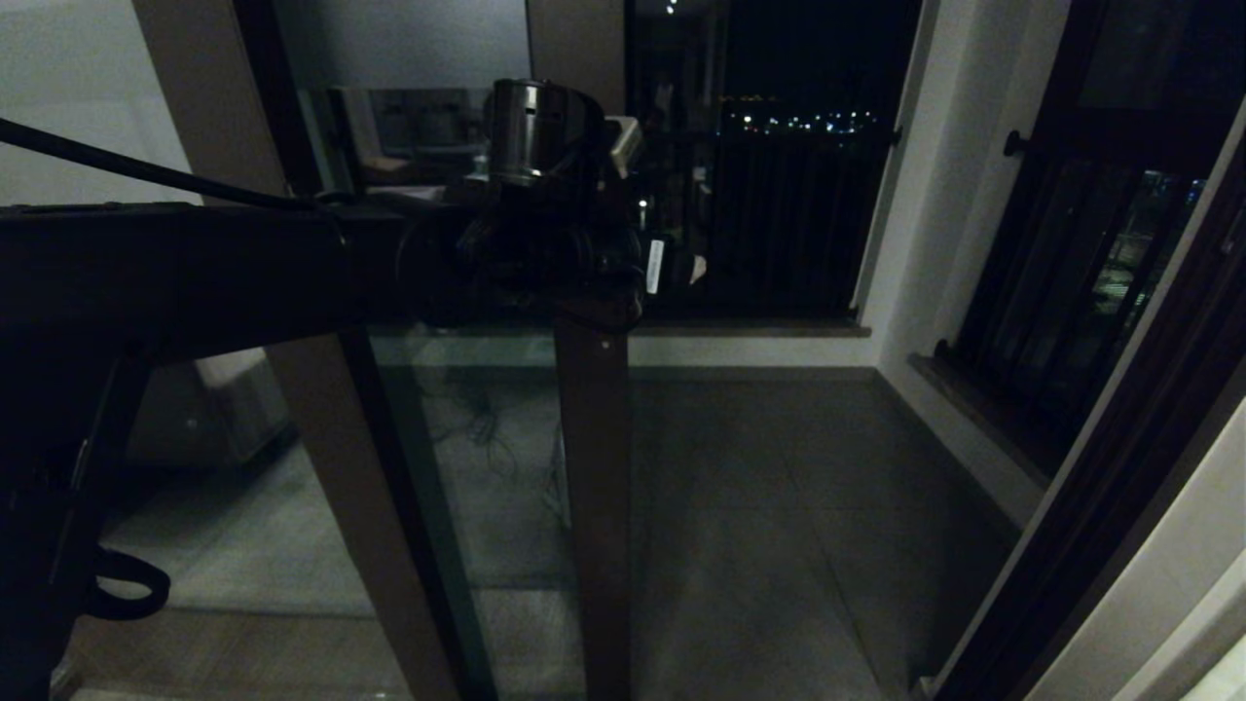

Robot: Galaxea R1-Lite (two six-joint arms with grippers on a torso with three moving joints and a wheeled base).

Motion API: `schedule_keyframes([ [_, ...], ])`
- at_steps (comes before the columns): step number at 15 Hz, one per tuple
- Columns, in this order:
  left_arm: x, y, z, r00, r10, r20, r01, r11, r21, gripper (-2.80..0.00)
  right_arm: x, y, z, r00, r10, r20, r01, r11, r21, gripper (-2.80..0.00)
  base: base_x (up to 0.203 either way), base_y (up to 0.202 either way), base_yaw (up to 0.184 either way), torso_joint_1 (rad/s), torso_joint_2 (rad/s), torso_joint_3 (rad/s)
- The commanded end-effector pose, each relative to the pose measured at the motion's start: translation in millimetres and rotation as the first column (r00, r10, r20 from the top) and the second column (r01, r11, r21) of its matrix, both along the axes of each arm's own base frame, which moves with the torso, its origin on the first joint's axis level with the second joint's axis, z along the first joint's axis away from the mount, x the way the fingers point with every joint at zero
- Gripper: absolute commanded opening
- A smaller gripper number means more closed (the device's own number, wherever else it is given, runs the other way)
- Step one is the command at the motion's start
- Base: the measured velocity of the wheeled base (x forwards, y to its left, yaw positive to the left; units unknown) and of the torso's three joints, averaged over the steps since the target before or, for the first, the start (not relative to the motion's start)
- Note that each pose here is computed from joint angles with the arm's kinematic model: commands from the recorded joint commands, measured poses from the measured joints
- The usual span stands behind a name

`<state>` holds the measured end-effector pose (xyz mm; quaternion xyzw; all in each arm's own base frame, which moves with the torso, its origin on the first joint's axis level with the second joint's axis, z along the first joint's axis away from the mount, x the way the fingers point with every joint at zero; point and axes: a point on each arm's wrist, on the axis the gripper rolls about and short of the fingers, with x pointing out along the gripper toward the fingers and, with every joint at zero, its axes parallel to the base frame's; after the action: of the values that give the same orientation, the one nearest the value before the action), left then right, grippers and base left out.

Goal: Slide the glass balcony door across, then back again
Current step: Close the slid door

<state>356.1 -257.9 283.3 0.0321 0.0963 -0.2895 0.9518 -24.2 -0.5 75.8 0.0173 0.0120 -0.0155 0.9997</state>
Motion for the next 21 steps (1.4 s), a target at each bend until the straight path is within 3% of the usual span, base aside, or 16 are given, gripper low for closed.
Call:
schedule_keyframes([
  [1, 0, -3, -3, 1.0, -0.006, -0.008, 0.006, 1.0, 0.006, 0.0, 0, 0, 0, 1.0, 0.0, -0.001, 0.0, 1.0, 0.0, -2.8, 0.0, 0.0, 0.0, 0.0, 0.0, 0.0],
  [17, -13, -36, -9, 0.996, -0.09, 0.028, 0.091, 0.996, -0.006, 0.0, 0, 0, 0, 1.0, 0.0, -0.001, 0.0, 1.0, 0.0, -2.8, 0.0, 0.0, 0.0, 0.0, 0.0, 0.0],
  [21, -31, -37, 9, 0.992, -0.111, 0.053, 0.113, 0.993, -0.026, 0.0, 0, 0, 0, 1.0, 0.0, -0.001, 0.0, 1.0, 0.0, -2.8, 0.0, 0.0, 0.0, 0.0, 0.0, 0.0],
])
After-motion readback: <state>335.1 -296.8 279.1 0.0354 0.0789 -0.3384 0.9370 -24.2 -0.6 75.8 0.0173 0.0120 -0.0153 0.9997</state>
